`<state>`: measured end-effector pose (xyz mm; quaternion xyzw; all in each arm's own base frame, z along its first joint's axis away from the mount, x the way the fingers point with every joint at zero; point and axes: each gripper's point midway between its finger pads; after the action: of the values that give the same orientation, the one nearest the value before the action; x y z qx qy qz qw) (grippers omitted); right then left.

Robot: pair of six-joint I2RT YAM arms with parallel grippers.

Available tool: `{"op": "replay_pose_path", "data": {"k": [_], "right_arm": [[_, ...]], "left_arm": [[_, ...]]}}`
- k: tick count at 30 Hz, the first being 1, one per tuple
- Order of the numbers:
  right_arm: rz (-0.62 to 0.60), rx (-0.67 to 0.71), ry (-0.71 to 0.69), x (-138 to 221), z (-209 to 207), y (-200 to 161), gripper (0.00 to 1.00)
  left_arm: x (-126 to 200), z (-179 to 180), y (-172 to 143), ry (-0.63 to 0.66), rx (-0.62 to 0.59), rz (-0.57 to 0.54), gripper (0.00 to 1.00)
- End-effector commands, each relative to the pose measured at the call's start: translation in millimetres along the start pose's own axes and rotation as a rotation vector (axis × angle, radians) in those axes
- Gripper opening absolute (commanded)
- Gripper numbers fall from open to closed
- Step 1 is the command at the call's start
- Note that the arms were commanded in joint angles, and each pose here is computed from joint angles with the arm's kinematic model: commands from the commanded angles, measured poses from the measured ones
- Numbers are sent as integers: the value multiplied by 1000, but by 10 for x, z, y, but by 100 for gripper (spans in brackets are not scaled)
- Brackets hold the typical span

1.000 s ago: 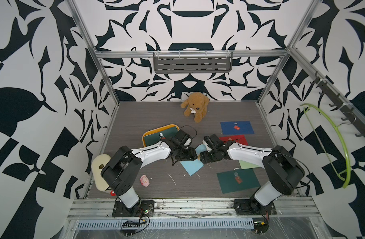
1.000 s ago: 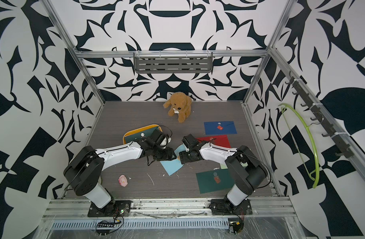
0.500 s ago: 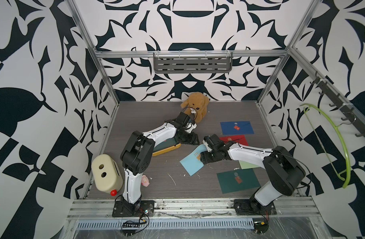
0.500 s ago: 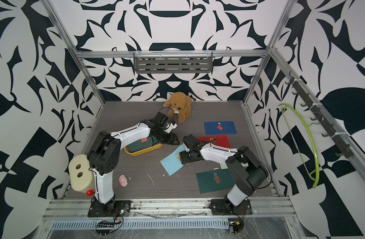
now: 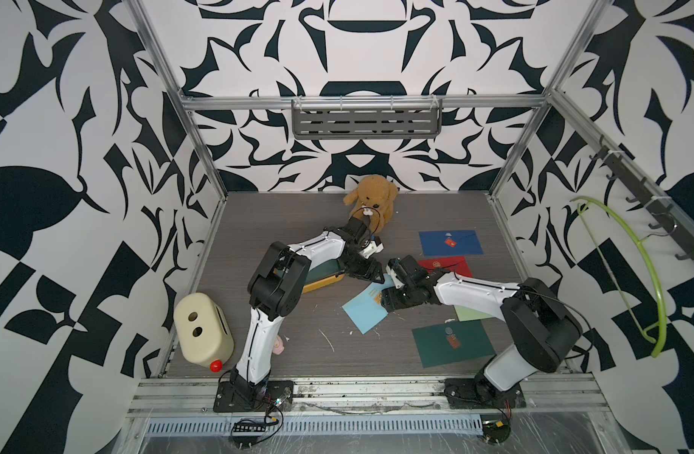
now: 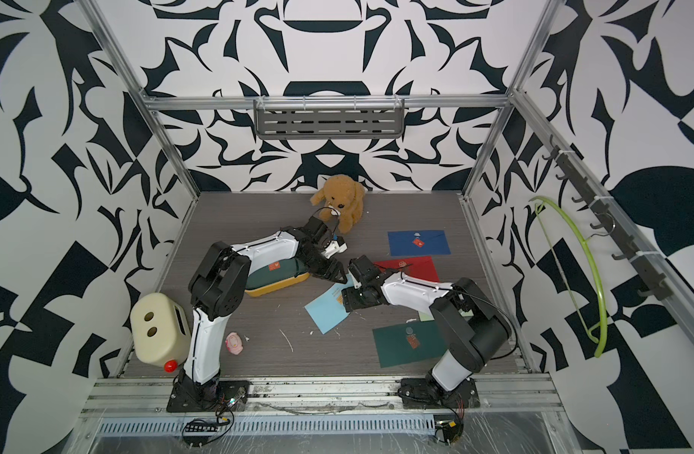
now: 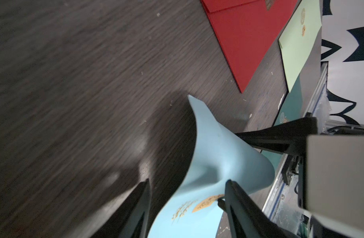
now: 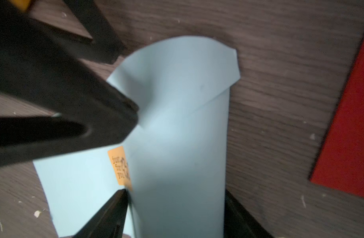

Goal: Put the sealed envelopes into the storage box
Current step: Pick up the envelope from the center of the board.

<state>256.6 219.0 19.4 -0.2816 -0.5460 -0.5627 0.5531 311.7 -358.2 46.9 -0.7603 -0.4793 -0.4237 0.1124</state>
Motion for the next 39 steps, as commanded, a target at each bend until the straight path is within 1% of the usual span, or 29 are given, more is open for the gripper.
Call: {"op": "replay_pose_path", "data": {"k": [1,7,11,13,17,20,23,26,30,36,39], "right_arm": [[269,-43,-79,-169,-291,-752,74],[272,-44,-82,-187,-295,-752,74],[279,-48,-84,-198,-297,-759,74],[281,-46,-89,-198,-304,-760,74],[283,-46,-97,-193,-318,-763,74],[282,-48,-103,-184,-330,-759,74],[266,-46,-110,-139,-336,-728,81],[233,-34,-127,-8,-339,-637,89],[157,-13,-151,348,-356,-382,96],[24,2,-106,1072,-336,87,99],[-62,-20,-79,1376,-356,376,93]], "left_arm": [[-58,-53,-8,-62,-27,24,65],[-156,-160,-135,-153,-27,74,64],[-121,-241,-149,-196,-33,70,58],[-86,-284,-128,-217,-36,61,49],[-30,-327,-79,-251,-20,41,23],[1,-343,-64,-257,-16,30,12],[54,-340,-60,-256,-8,19,0],[151,-343,-38,-247,0,0,0],[325,-441,13,-230,-6,-30,0],[643,-592,38,-155,-21,-72,0],[841,-626,13,-81,-16,-108,0]]}}
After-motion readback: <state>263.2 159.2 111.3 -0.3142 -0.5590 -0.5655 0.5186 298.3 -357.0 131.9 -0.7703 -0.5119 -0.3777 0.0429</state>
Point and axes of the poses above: each gripper's point midway between its finger pads, its own x axis back along the fingers, its own z axis along the line the jaws close on, y = z × x
